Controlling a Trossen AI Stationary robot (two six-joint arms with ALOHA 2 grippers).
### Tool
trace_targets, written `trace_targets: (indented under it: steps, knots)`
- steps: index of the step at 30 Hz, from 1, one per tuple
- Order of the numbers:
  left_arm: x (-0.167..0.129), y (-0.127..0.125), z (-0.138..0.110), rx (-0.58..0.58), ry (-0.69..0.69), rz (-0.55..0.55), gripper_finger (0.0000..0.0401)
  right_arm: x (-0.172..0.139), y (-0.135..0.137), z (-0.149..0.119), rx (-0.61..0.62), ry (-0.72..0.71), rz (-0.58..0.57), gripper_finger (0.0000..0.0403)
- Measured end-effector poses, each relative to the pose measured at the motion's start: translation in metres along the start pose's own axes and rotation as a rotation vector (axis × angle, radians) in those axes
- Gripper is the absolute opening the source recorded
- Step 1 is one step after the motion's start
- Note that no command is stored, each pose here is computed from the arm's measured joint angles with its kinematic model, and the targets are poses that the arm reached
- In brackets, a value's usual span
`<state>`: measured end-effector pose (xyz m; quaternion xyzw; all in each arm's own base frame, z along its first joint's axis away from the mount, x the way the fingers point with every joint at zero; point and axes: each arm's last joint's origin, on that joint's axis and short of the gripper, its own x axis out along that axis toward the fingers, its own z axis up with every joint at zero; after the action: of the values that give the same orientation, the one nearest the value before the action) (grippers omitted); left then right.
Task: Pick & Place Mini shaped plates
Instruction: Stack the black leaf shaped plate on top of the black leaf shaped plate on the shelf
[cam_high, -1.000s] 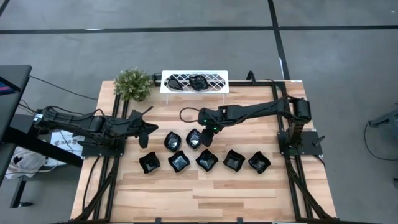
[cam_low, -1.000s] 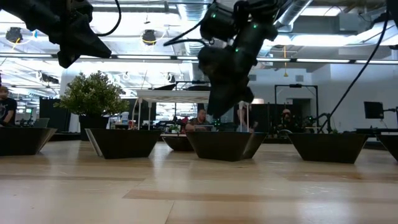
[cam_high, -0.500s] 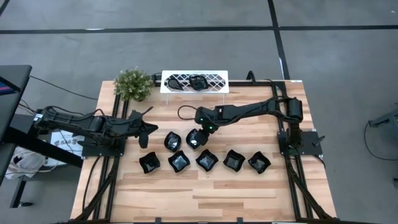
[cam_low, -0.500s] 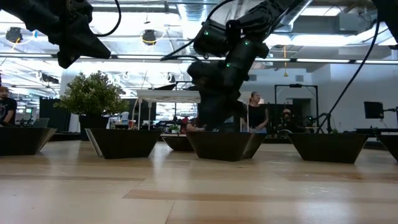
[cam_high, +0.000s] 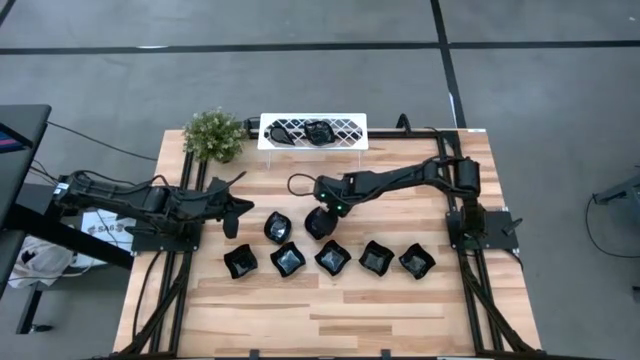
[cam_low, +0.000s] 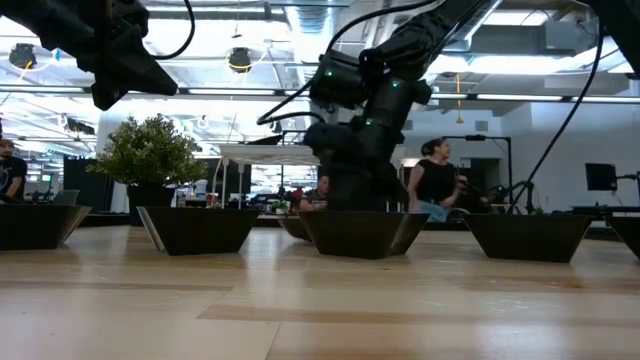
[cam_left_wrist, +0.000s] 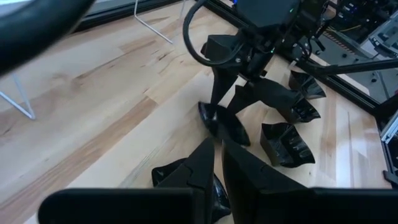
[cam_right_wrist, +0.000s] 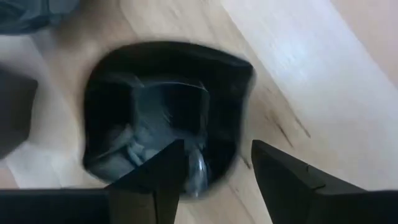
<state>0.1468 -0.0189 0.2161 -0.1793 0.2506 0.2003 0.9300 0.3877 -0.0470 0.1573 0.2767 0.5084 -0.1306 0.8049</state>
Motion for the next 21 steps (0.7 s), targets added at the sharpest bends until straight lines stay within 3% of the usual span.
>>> trace_targets:
  steps: [8, 21]
  knots:
    - [0.0015, 0.0027, -0.0052, 0.009, 0.012, 0.008, 0.0033, -0.0027, 0.0008, 0.0045, 0.020, -0.049, 0.005, 0.0185]
    - [0.0028, 0.0035, -0.0075, 0.003, 0.013, 0.009, 0.0033, -0.0028, -0.0033, -0.0028, 0.065, 0.021, -0.045, 0.0141]
